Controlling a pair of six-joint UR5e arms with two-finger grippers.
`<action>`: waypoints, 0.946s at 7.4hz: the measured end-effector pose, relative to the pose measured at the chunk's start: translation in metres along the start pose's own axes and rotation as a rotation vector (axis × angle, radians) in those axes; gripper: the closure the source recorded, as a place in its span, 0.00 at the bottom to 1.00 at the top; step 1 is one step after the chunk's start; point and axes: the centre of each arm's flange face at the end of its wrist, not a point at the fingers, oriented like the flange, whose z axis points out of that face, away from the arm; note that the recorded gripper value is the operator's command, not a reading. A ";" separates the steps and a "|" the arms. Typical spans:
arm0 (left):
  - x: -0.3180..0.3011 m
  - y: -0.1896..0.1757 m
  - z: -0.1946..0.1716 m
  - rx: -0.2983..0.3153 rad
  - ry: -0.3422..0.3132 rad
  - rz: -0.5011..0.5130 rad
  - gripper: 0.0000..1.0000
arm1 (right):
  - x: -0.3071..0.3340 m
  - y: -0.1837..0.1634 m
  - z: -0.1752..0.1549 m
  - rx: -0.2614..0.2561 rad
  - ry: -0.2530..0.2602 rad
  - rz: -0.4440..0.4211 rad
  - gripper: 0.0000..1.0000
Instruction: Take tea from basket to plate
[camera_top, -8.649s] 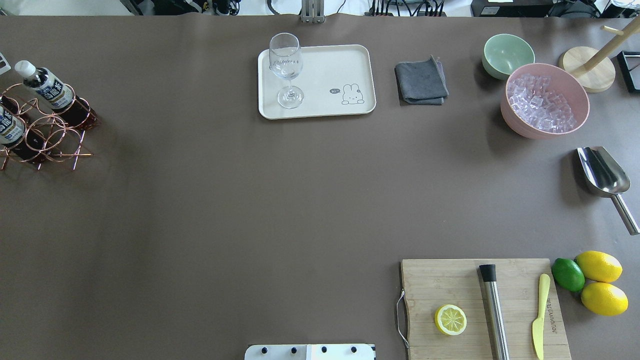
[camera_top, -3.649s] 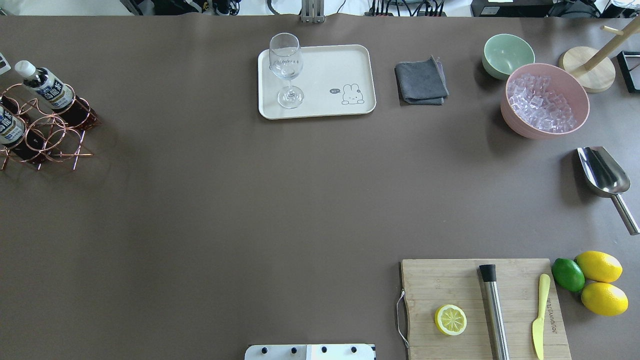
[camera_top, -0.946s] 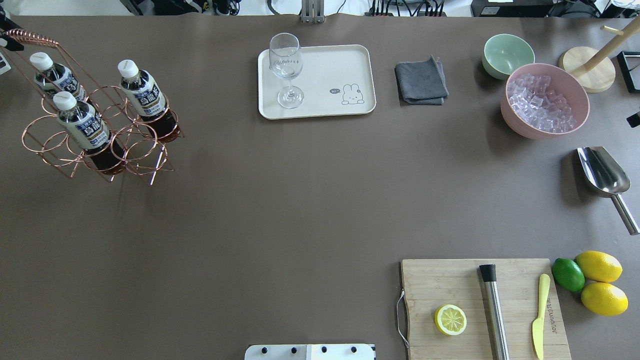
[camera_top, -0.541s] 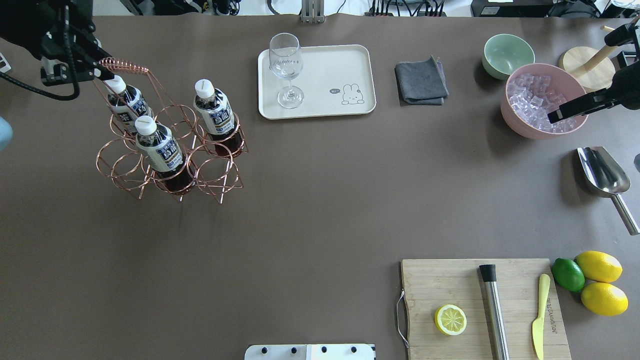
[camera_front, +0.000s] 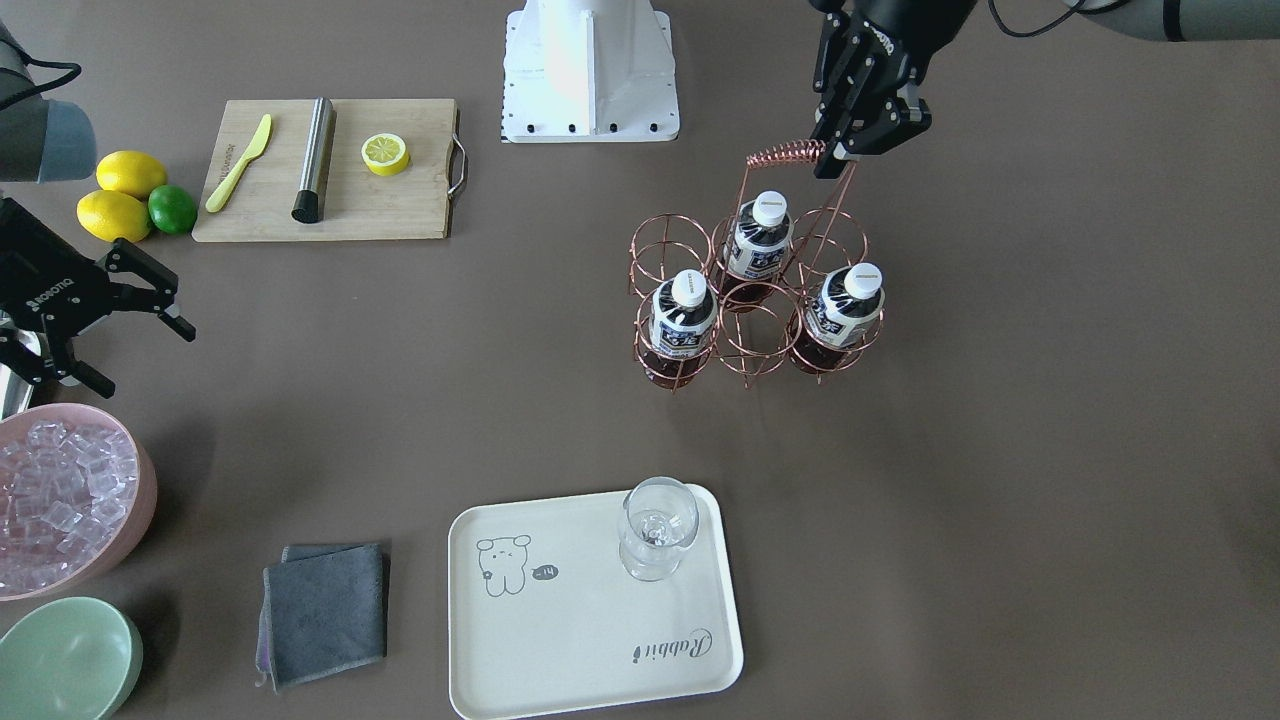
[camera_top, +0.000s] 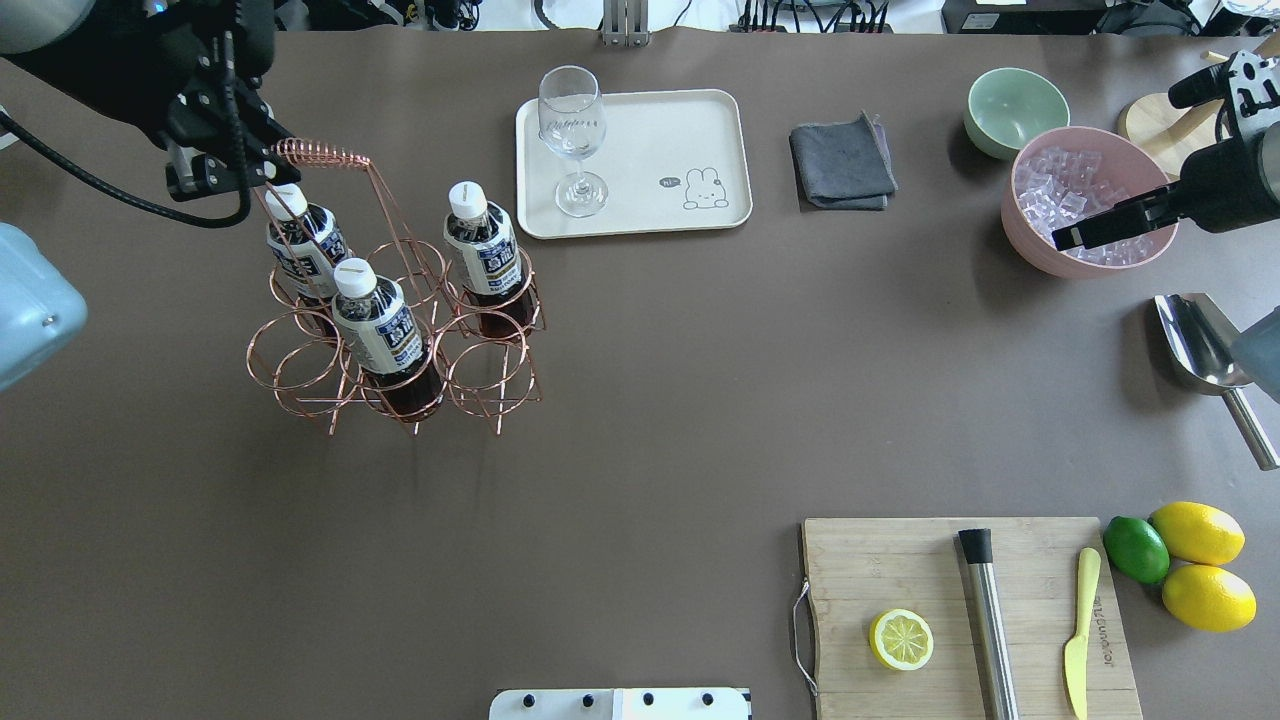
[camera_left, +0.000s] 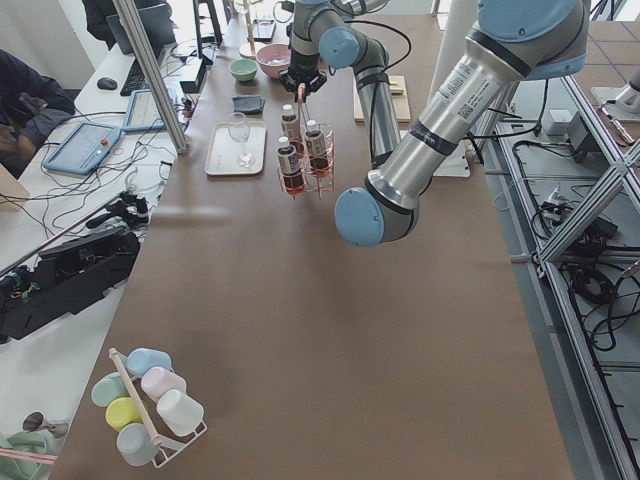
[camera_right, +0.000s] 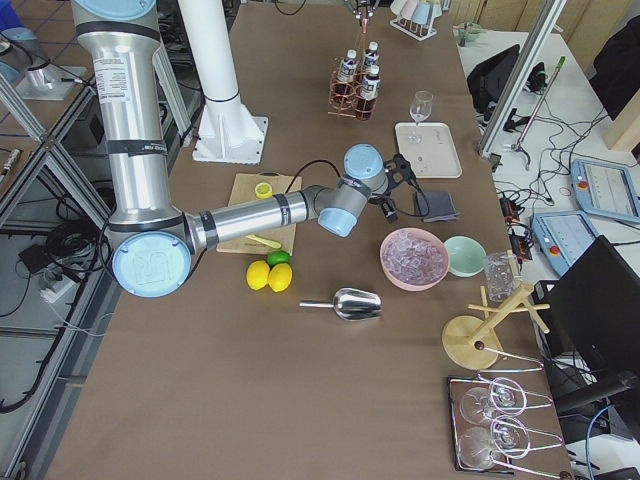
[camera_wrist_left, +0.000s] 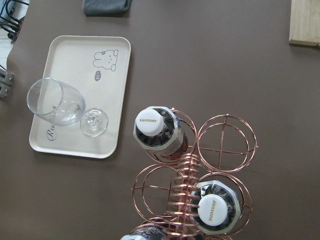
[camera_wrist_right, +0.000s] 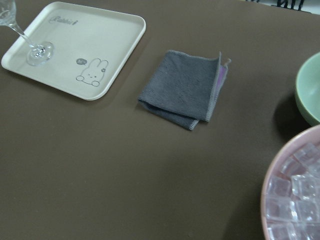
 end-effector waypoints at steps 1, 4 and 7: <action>0.015 -0.018 0.006 0.016 0.012 -0.020 1.00 | -0.028 0.003 0.014 0.073 -0.041 -0.039 0.00; 0.046 -0.056 0.028 0.050 0.021 -0.008 1.00 | -0.118 -0.003 0.048 0.230 -0.194 -0.170 0.00; 0.048 -0.064 0.041 0.037 0.022 0.004 1.00 | -0.151 -0.013 0.057 0.349 -0.204 -0.306 0.00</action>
